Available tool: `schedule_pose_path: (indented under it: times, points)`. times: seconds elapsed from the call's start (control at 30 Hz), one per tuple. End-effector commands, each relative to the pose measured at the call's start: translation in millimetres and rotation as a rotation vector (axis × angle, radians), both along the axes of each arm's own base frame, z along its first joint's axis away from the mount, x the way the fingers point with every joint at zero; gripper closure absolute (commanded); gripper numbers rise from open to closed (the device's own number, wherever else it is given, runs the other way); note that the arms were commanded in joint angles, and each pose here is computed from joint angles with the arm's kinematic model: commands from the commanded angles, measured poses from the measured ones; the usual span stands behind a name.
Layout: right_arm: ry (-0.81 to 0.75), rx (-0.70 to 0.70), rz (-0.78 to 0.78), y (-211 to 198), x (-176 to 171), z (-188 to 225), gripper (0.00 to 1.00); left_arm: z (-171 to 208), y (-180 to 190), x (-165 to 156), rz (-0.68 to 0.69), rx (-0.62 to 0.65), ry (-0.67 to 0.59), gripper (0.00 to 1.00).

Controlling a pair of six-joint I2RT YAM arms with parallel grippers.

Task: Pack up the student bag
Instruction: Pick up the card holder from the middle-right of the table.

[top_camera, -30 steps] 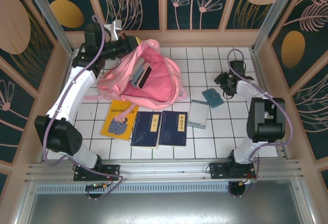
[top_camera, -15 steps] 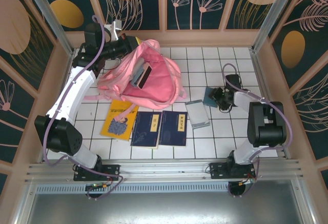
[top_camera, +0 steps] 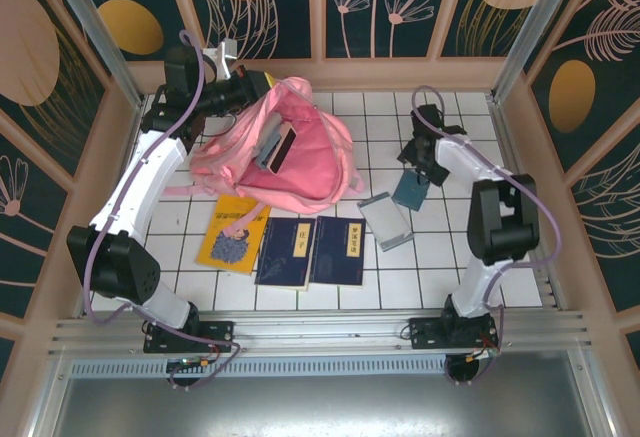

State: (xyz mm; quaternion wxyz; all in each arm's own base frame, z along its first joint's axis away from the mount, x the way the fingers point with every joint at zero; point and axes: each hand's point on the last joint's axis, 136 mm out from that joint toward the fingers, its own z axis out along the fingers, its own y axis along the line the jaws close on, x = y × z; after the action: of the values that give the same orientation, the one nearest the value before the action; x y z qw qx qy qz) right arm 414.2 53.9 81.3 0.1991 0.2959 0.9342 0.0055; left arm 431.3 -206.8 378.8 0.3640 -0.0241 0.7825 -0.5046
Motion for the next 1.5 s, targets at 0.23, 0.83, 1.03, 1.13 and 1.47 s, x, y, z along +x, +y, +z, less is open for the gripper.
schedule_pose_path:
  times: [0.23, 0.83, 1.03, 1.13, 1.47]
  points:
    - [0.196, -0.050, 0.038, 31.8, -13.5, -36.4, 0.18, 69.0, 7.9, -24.2, -0.004, -0.050, -0.215, 1.00]
    - [0.264, -0.085, 0.051, 24.6, -27.2, -85.2, 0.72, 68.1, 7.6, -22.6, -0.005, -0.050, -0.212, 1.00]
    - [0.204, -0.008, 0.051, 27.8, -22.4, -69.5, 1.00, 65.7, 7.3, -21.3, -0.004, -0.050, -0.205, 1.00]
    - [0.158, 0.001, 0.035, 23.0, -20.4, -49.8, 1.00, 64.2, 7.5, -19.9, -0.001, -0.049, -0.203, 1.00]
    - [-0.296, 0.228, 0.234, 57.5, -12.0, 98.9, 1.00, 64.9, 5.8, -18.8, -0.010, -0.053, -0.194, 1.00]
